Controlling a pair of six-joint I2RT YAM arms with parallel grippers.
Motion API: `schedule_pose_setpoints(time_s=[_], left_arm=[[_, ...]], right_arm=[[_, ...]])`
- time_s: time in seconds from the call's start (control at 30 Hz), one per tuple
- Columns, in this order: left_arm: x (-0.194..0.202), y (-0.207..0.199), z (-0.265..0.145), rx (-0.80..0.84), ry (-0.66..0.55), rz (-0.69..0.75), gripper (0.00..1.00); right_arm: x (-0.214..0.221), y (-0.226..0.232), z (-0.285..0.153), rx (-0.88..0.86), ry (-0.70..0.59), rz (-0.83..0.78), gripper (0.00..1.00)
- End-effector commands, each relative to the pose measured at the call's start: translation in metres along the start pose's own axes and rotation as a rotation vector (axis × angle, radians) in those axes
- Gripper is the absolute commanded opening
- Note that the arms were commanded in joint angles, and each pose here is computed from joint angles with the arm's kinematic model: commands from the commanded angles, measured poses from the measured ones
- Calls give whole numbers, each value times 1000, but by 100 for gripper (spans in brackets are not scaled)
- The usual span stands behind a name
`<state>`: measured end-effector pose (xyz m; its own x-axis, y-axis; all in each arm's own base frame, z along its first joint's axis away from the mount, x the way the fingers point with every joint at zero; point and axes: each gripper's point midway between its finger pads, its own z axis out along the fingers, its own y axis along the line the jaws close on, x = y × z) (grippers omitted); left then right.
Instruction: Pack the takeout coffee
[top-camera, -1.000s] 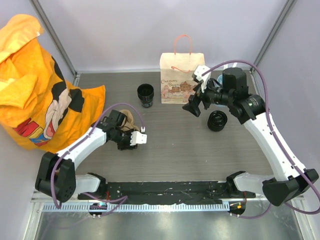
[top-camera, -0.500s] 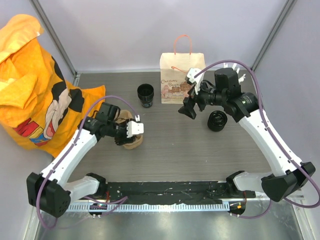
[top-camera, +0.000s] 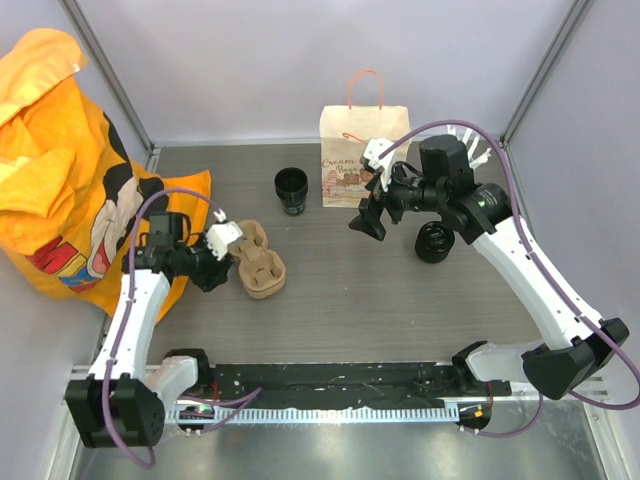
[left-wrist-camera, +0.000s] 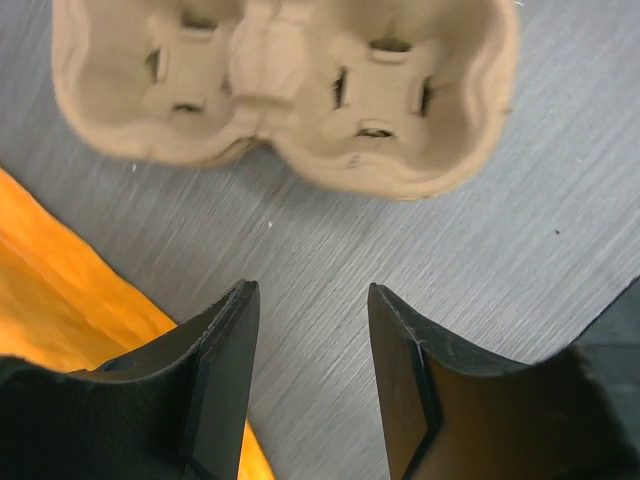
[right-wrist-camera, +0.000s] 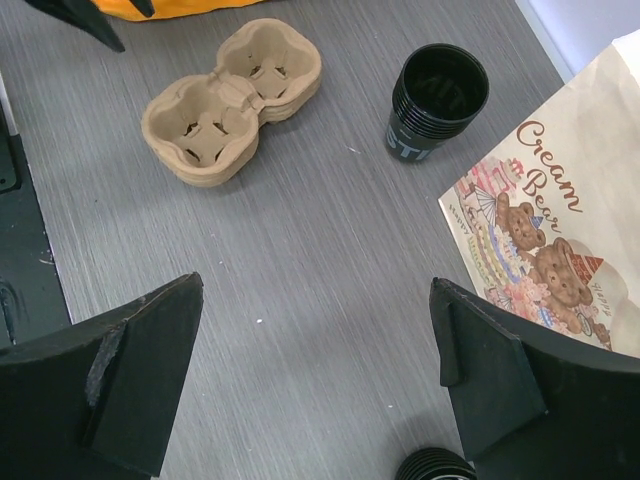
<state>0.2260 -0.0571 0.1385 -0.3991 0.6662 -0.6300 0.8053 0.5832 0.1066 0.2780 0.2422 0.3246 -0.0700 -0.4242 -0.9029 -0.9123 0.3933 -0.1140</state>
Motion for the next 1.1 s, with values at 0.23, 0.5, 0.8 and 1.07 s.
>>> schedule_pose_setpoints(time_s=[0.23, 0.5, 0.8, 1.07], left_arm=[[-29, 30, 22, 281, -176, -381, 50], [-19, 60, 52, 225, -146, -469, 49], [4, 78, 58, 63, -69, -498, 52], [6, 82, 74, 70, -78, -533, 52]], right_arm=[[-21, -3, -7, 25, -51, -53, 100], [-20, -3, -14, 51, -54, -66, 100], [-21, -4, -10, 44, -52, -57, 100], [-22, -5, -9, 39, -53, -52, 100]])
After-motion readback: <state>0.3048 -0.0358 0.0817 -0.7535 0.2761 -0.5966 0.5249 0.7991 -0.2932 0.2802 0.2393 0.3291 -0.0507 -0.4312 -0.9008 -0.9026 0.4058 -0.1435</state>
